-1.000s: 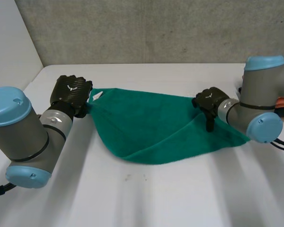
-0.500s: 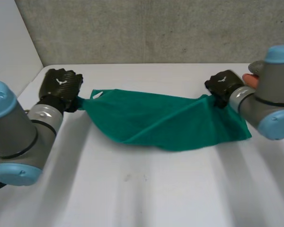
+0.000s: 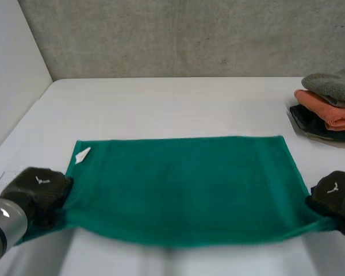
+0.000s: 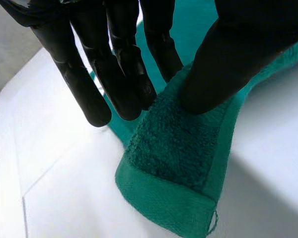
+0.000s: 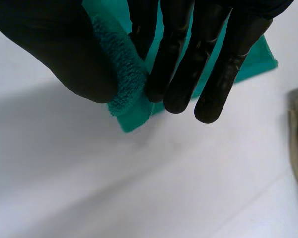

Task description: Fold the laundry.

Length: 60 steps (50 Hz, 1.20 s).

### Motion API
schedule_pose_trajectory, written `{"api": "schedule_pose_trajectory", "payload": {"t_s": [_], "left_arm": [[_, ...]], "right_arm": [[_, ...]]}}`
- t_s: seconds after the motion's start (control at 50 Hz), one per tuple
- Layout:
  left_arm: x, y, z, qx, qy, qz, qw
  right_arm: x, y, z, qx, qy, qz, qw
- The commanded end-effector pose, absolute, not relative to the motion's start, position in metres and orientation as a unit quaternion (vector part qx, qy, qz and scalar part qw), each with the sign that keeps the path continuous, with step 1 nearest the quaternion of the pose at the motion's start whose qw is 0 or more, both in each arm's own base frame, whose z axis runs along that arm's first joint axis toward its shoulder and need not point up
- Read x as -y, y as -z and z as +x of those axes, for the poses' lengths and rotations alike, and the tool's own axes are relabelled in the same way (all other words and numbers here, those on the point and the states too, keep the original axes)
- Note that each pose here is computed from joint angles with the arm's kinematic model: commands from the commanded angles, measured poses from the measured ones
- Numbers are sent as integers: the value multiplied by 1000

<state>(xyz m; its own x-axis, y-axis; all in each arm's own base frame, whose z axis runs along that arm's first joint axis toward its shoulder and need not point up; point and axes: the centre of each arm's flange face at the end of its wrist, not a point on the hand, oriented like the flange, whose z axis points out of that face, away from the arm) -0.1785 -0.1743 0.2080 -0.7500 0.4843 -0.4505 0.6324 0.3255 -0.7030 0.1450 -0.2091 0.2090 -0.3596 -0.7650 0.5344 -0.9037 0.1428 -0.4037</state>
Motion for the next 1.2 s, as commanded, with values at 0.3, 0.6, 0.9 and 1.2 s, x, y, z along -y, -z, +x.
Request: {"api": "schedule_pose_trajectory", "payload": {"t_s": [0.3, 0.6, 0.9, 1.2], "left_arm": [[310, -177, -226, -742, 579, 320, 111], [378, -156, -259, -707, 631, 298, 117], [352, -186, -268, -680, 666, 290, 101], [305, -178, -255, -701, 649, 288, 70]], "right_arm": [[329, -170, 186, 727, -484, 460, 162], [418, -137, 217, 650, -595, 416, 225], [395, -182, 222, 669, -648, 327, 160], [334, -180, 170, 766, -554, 318, 73]]}}
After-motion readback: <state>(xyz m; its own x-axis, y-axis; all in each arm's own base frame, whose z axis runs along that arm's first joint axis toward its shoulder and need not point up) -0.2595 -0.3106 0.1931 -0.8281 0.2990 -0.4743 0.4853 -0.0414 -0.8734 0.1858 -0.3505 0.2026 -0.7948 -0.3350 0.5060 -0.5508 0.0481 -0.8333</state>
